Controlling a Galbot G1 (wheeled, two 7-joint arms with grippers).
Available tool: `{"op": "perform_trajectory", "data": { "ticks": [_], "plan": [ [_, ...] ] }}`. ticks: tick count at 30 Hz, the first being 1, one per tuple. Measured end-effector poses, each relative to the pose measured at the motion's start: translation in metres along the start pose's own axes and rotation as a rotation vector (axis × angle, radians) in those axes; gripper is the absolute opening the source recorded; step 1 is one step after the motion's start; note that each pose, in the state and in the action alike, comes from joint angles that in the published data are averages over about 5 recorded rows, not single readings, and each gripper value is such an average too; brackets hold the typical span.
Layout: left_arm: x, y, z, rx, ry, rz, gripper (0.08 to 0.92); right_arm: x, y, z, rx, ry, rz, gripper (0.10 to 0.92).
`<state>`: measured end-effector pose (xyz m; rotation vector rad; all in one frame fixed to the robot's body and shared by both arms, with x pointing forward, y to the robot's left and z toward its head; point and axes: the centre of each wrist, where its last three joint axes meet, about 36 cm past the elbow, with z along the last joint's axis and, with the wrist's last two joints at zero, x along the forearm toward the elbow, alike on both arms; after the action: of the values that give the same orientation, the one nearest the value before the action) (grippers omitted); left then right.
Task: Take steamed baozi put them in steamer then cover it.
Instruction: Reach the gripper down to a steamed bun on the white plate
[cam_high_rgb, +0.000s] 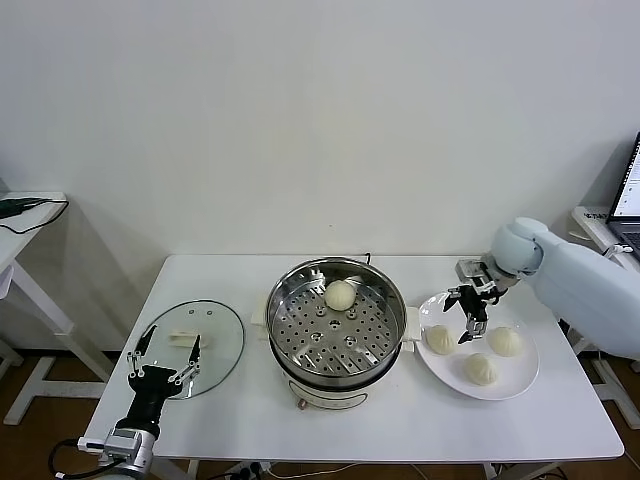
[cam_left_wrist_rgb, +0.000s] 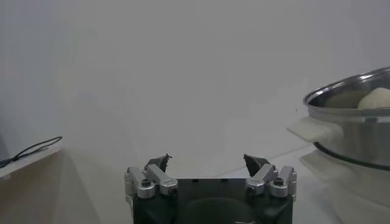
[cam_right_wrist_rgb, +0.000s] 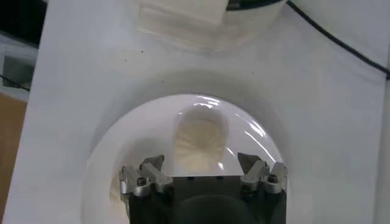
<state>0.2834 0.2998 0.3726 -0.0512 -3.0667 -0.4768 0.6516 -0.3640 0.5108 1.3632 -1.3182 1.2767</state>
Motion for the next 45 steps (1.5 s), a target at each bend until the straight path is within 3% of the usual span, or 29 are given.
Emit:
{"op": "perform_trajectory", "data": {
  "ticks": [29, 38, 45],
  "plan": [
    [-0.001, -0.001, 0.006, -0.002, 0.011, 0.002, 0.823, -0.044, 0.005, -0.008, -0.017, 0.021, 0.021, 0.822],
    [-0.001, -0.002, 0.006, -0.002, 0.010, 0.003, 0.823, -0.047, 0.007, -0.007, -0.016, 0.029, 0.020, 0.683],
    [-0.001, -0.003, 0.006, -0.005, 0.011, 0.003, 0.823, -0.045, 0.008, -0.006, -0.016, 0.029, 0.025, 0.658]
  ]
}}
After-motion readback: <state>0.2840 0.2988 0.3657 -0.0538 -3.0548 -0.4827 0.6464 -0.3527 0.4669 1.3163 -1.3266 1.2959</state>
